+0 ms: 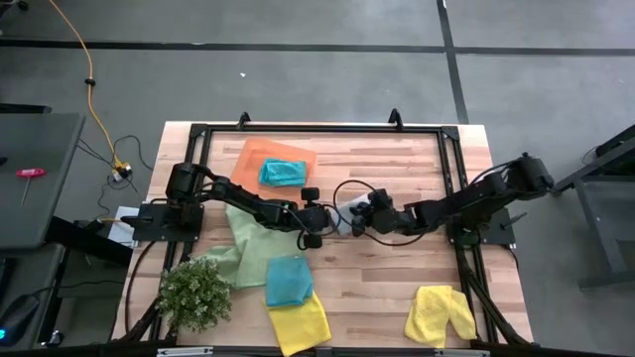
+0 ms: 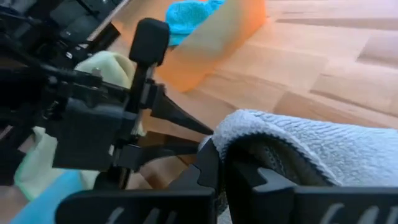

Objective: Fold microfiber towels
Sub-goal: Fold the gray microfiber cloth

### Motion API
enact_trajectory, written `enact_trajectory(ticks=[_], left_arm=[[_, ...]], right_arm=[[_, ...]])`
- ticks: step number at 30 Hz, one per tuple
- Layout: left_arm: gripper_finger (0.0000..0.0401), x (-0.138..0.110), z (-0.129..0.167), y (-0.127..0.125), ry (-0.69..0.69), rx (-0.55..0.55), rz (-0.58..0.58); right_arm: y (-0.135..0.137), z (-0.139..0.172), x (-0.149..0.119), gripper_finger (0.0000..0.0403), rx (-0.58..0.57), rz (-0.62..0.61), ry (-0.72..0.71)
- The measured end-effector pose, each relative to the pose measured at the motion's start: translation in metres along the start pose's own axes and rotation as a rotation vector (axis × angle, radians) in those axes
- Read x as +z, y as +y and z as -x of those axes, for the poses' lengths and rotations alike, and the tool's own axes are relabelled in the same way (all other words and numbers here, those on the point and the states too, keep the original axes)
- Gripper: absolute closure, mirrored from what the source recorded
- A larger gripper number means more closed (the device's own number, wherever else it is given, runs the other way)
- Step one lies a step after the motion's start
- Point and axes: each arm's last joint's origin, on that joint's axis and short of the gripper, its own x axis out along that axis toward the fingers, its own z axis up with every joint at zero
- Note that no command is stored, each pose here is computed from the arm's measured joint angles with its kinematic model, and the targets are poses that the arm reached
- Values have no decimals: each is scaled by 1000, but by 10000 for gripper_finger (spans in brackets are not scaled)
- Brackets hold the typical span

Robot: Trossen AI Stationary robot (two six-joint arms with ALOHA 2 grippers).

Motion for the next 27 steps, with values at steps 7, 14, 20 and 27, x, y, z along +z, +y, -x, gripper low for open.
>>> enact_trajectory(ticks=[7,14,20,27], left_arm=[[332,0,0,0,-1,3,0],[332,1,0,0,-4,3,1],[332,1,0,0,-4,4,4],[332,1,1,1,-6,7,4]], right_arm=[[2,-19,-16,403,54,-24,17],[2,-33,-26,403,92,-53,-6],[0,-36,-28,399,90,-54,-9],[10,-36,-19,325,227,-8,-39]])
